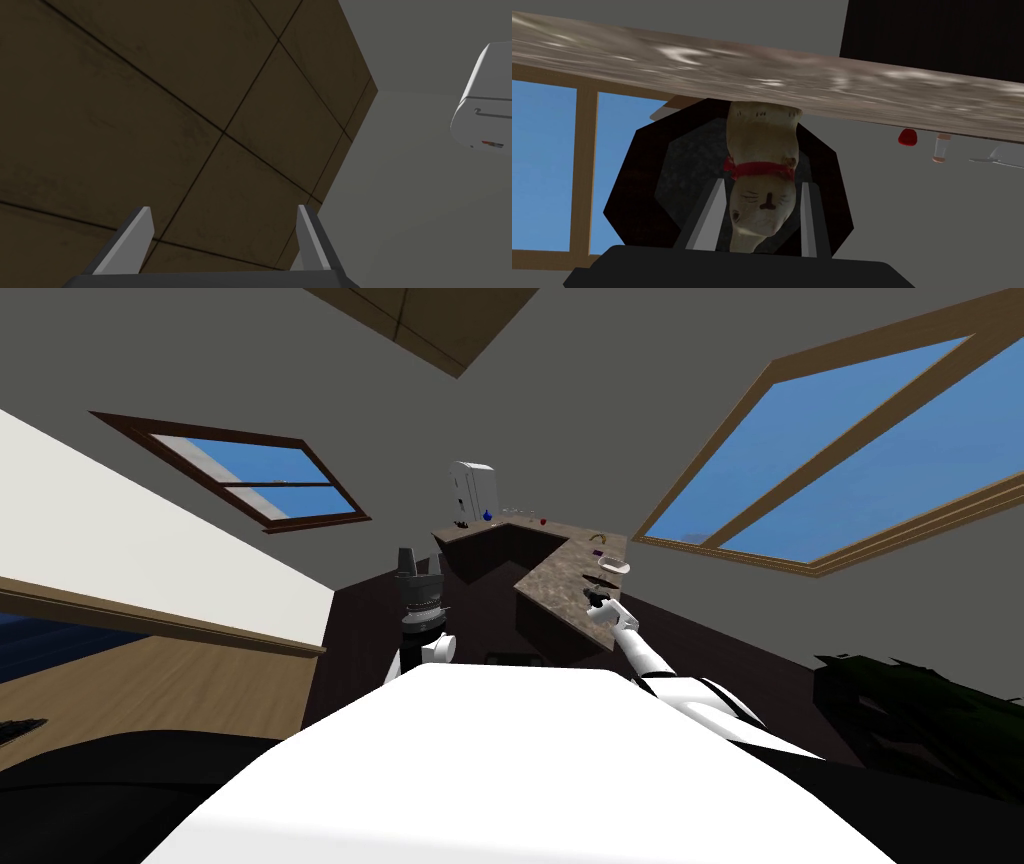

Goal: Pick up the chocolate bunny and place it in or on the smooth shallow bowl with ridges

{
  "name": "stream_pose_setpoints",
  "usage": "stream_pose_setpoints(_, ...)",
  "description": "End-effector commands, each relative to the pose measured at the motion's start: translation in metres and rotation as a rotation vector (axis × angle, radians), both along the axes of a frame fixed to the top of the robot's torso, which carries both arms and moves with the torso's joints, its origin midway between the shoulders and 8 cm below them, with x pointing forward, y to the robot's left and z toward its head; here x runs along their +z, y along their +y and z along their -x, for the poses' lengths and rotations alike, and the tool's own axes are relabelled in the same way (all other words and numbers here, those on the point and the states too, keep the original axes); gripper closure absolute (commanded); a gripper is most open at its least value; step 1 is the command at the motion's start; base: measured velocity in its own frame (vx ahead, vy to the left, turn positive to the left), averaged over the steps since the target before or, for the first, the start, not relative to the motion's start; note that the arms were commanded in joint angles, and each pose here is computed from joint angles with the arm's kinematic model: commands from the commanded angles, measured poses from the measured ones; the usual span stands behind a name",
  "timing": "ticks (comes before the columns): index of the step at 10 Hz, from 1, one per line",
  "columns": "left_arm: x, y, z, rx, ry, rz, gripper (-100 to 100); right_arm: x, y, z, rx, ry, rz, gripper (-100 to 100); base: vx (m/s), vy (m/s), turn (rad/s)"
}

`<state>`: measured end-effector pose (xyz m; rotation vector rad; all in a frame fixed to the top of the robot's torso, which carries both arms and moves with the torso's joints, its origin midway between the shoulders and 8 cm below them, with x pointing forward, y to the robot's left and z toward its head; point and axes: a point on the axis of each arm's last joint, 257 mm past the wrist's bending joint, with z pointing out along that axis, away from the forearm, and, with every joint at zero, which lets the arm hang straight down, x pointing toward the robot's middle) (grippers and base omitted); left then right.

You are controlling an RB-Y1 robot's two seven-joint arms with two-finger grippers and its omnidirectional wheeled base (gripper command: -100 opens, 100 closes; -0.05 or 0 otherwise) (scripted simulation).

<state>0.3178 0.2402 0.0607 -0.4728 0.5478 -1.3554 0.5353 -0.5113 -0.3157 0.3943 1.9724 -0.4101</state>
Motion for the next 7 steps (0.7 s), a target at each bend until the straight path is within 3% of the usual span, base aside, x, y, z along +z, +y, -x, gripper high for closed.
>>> stream_pose_setpoints(1,0.0000,0.0000,0.0000,0.000,0.000,0.000,0,-0.0033,0.0129,-0.0031,0.027,0.000,-0.009,100,-0.134,-0.096,0.117)
stream_pose_setpoints(4,0.0000,0.0000,-0.0001,0.000,0.000,0.000,0,-0.0068,0.0177,-0.0022,0.043,0.008,-0.009,100,-0.191,-0.135,0.125)
stream_pose_setpoints(7,0.0000,0.0000,-0.0001,0.000,0.000,0.000,0,-0.0080,0.0102,0.0025,0.036,0.026,0.001,100,-0.159,-0.181,0.131)
